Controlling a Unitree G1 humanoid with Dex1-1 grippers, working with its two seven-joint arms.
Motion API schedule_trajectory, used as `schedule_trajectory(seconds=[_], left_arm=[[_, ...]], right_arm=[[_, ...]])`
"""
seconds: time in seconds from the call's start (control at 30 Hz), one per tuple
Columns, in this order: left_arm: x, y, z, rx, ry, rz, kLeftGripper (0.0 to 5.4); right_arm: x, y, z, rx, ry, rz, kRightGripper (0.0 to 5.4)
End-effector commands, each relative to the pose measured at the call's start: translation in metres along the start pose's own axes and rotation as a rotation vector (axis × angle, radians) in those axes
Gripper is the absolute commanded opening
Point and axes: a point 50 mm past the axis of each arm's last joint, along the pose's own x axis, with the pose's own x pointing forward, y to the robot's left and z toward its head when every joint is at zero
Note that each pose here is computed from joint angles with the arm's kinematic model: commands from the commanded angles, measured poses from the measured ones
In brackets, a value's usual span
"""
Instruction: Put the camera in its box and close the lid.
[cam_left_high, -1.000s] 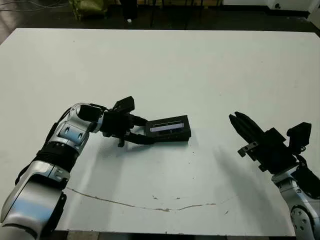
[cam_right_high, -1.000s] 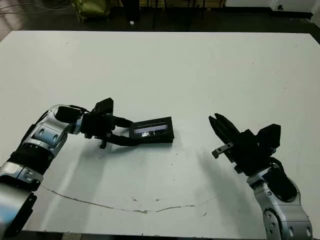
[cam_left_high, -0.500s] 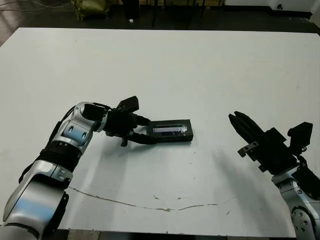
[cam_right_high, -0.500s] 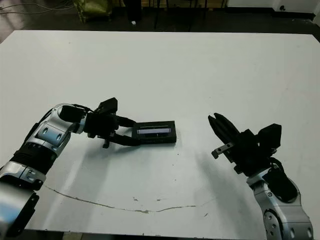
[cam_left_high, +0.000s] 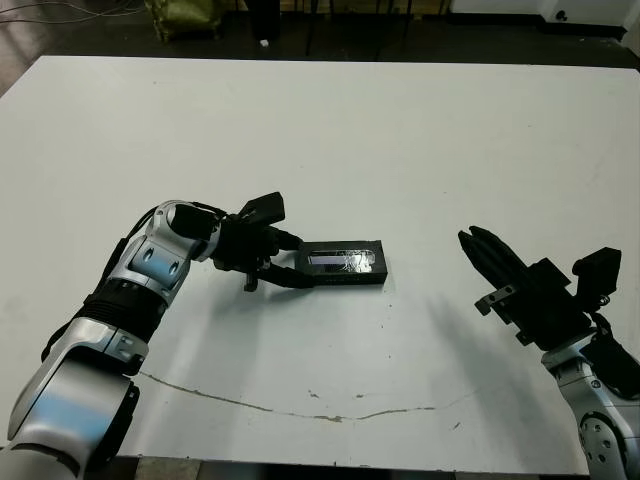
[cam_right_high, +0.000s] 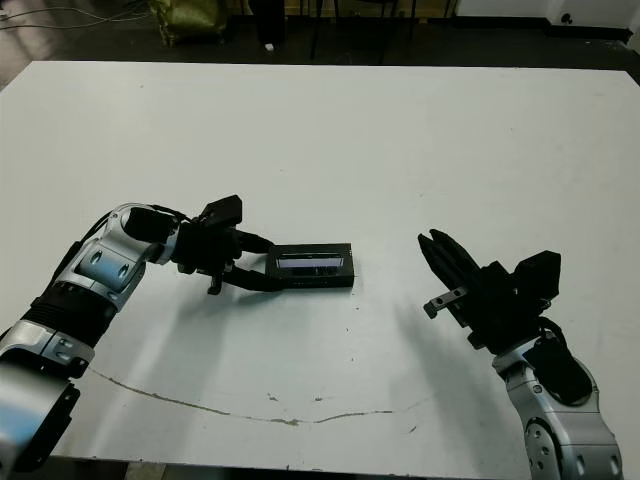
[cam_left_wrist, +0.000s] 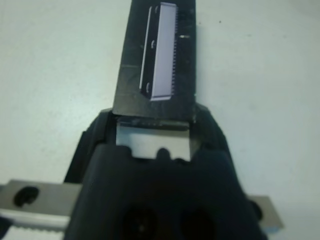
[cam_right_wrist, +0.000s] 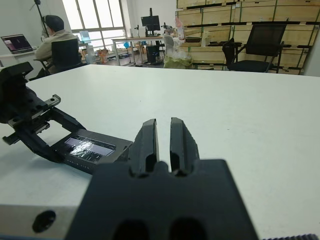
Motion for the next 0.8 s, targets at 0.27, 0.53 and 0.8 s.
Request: schedule_trajectory(seconds=[0.27, 0.53, 0.8], left_arm=[[0.011, -0.001, 0.004, 0.077, 0.021, -0.075, 4.72], [0.007, -0.003, -0.004, 0.086, 0.045, -0.099, 5.38], [-0.004, -0.002, -0.012, 0.110, 0.002, -0.074, 5.38]], right_arm=[[-0.004, 0.001, -0.001, 0.004, 0.016, 0.002, 0.00], [-0.003, 0.000, -0.002, 0.029, 0.014, -0.001, 0.00], [-0.002, 0.000, -0.003, 0.022, 0.019, 0.002, 0.00]])
